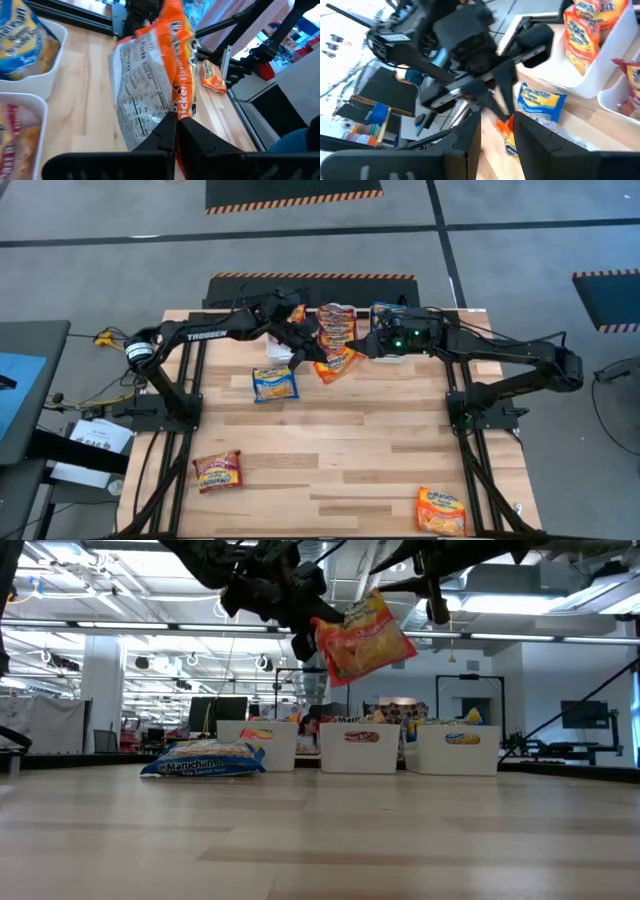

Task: Sort Maruchan noodles
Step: Put the orange noodle pack into the left white bin

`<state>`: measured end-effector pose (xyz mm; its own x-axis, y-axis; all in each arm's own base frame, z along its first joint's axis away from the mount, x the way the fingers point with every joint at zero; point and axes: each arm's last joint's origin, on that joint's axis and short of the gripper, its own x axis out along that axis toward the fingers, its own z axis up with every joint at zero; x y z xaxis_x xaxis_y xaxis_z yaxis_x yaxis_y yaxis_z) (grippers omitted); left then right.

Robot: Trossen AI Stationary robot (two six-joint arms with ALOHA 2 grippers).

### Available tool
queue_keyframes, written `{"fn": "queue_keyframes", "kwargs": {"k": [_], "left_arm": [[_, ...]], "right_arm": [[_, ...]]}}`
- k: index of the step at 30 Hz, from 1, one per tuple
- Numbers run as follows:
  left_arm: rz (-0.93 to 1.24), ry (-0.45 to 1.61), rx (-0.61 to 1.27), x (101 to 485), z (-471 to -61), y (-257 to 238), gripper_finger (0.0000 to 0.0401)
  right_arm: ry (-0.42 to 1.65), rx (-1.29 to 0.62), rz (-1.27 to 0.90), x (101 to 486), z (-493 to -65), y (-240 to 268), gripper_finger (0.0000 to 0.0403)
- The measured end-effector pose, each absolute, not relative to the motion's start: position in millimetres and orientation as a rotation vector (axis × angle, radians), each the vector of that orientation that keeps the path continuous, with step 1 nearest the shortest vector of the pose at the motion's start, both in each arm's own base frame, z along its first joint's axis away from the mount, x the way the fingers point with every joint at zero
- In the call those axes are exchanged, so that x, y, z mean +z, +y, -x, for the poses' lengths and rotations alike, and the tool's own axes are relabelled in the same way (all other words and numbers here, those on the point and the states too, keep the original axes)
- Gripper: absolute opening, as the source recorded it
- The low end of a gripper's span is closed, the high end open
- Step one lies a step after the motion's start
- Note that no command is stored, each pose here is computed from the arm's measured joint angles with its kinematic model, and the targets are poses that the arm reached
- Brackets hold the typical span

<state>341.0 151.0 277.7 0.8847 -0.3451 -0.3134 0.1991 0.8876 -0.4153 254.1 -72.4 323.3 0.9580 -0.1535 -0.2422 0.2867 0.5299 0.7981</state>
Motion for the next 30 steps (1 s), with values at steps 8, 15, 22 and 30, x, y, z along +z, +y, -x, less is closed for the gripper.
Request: {"fn": "queue_keyframes", "kwargs": {"k": [8, 15, 22, 30], "left_arm": [[0.416, 0.428, -0.242, 273.6, -320.7, 178.8, 0.0000], [0.293, 0.488, -0.116, 294.8, -282.9, 203.8, 0.0000], [0.179, 0.648, -0.001, 292.9, -249.3, 228.3, 0.0000], [0.223, 0.678, 0.036, 288.3, -215.9, 250.8, 0.0000]], "right_arm": [[0.153, -0.264, -0.979, 323.1, -253.7, -71.9, 0.0137], [0.145, -0.265, -0.978, 323.6, -253.9, -71.9, 0.0137], [0.111, -0.278, -0.971, 325.7, -254.3, -72.8, 0.0137], [0.043, -0.296, -0.957, 329.9, -255.7, -74.6, 0.0137]]}}
